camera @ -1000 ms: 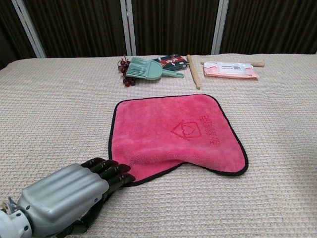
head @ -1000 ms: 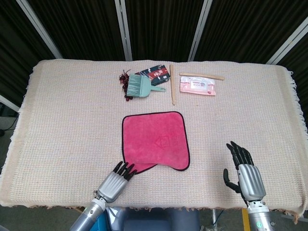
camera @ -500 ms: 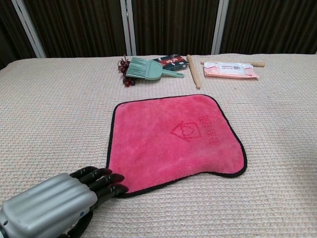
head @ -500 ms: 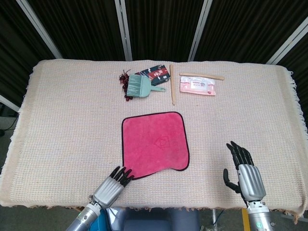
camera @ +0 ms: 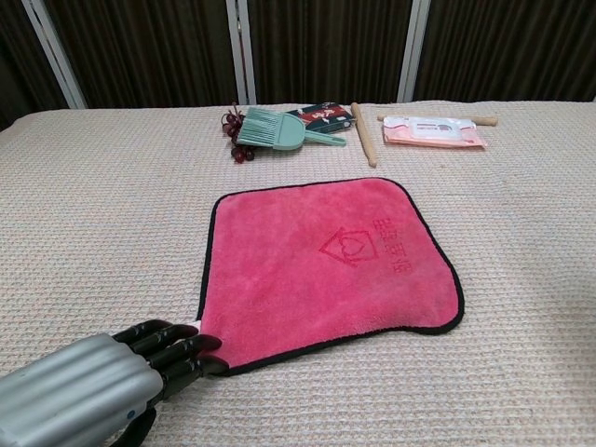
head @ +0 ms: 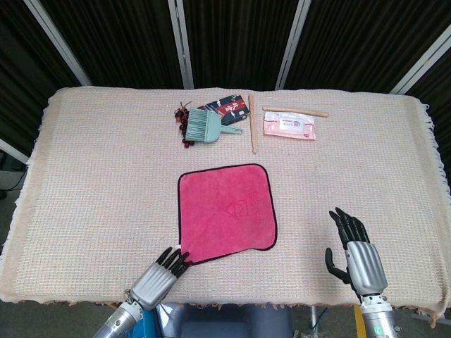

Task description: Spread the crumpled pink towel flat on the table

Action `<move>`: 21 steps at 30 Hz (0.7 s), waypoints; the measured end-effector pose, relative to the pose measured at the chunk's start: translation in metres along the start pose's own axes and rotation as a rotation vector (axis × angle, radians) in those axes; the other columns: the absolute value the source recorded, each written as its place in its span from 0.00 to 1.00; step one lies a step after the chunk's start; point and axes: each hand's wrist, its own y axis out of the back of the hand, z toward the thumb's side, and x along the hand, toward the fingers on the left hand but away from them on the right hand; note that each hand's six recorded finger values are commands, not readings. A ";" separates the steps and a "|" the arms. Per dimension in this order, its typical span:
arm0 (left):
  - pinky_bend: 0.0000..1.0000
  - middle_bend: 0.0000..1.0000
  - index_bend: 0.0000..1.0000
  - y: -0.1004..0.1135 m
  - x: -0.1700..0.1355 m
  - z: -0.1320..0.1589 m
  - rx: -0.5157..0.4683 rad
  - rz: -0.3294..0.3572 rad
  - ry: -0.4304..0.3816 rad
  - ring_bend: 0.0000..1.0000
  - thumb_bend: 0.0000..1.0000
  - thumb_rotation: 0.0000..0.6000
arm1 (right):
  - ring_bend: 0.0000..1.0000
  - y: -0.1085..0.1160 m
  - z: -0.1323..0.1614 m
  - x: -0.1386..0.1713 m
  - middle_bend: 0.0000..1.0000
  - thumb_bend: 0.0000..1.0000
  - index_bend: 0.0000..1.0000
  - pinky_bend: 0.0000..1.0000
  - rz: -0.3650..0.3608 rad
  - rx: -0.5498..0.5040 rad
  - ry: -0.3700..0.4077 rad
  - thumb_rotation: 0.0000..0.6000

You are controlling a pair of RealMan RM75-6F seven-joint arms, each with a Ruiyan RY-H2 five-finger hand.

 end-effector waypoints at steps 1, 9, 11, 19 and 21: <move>0.00 0.02 0.10 0.001 0.000 -0.001 -0.003 0.002 0.001 0.00 0.77 1.00 | 0.00 0.000 0.000 0.000 0.00 0.58 0.00 0.00 0.001 0.002 0.000 1.00; 0.00 0.00 0.07 0.018 -0.006 -0.003 -0.057 0.072 -0.010 0.00 0.37 1.00 | 0.00 -0.003 0.001 -0.001 0.00 0.58 0.00 0.00 0.005 0.011 0.006 1.00; 0.00 0.01 0.07 0.025 -0.008 -0.003 -0.070 0.097 -0.018 0.00 0.26 1.00 | 0.00 -0.003 0.001 -0.001 0.00 0.58 0.00 0.00 0.006 0.020 0.011 1.00; 0.00 0.00 0.07 0.068 -0.029 -0.018 -0.140 0.258 0.002 0.00 0.11 1.00 | 0.00 -0.008 0.000 -0.002 0.00 0.59 0.00 0.00 0.030 0.066 0.025 1.00; 0.00 0.00 0.06 0.078 -0.038 -0.027 -0.158 0.297 0.028 0.00 0.11 1.00 | 0.00 -0.010 -0.002 -0.002 0.00 0.59 0.00 0.00 0.045 0.092 0.034 1.00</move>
